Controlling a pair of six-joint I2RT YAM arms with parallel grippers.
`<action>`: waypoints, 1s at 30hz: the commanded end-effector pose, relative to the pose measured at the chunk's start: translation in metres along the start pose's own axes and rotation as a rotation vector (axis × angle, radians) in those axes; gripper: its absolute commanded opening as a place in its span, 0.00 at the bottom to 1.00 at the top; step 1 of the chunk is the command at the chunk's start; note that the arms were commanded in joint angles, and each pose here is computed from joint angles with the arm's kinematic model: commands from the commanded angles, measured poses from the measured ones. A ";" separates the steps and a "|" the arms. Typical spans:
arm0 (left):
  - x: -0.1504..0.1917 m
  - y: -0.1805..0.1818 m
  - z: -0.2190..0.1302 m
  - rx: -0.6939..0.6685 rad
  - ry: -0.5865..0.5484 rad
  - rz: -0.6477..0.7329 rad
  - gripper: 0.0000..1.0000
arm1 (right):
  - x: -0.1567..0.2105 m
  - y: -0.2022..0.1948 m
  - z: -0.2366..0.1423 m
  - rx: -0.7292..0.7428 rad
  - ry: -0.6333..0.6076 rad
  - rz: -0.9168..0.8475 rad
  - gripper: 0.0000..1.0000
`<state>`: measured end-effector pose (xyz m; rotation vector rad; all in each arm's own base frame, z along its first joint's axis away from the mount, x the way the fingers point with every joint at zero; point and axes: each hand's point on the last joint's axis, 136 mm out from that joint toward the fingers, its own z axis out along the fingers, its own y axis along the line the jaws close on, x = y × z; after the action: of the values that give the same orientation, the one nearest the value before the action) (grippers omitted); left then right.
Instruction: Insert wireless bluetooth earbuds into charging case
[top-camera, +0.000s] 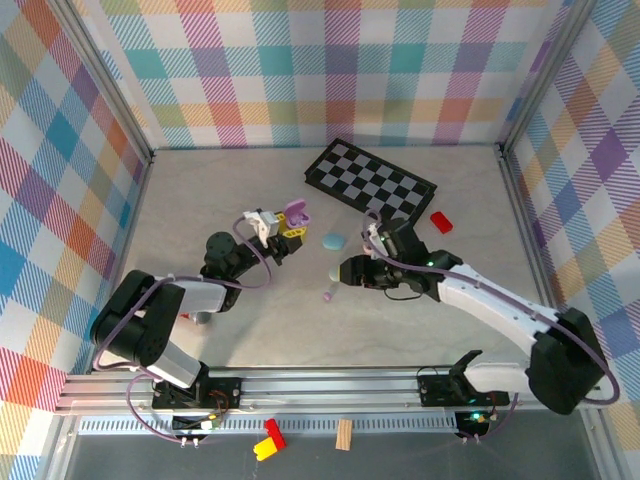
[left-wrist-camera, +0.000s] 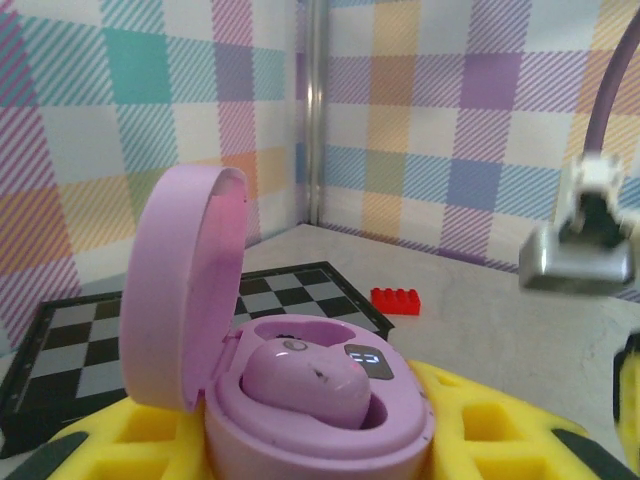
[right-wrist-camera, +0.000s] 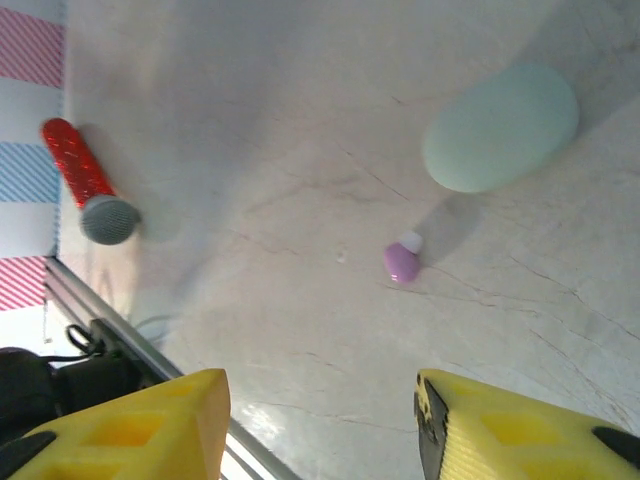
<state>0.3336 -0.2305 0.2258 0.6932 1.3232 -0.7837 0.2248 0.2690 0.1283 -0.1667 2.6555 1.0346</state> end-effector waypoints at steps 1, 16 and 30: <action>-0.016 -0.004 -0.008 0.017 -0.052 0.007 0.29 | -0.001 0.003 0.020 -0.006 -0.004 0.014 0.51; -0.010 0.032 -0.045 -0.126 -0.037 -0.055 0.28 | -0.009 0.000 0.102 0.057 0.112 -0.081 0.52; -0.011 0.030 -0.045 -0.103 -0.035 -0.054 0.28 | -0.012 -0.019 0.138 0.126 0.172 -0.087 0.52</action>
<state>0.3354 -0.1783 0.2125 0.5452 1.4174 -0.7666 0.2785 0.3579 0.0488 -0.3402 2.7481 0.9430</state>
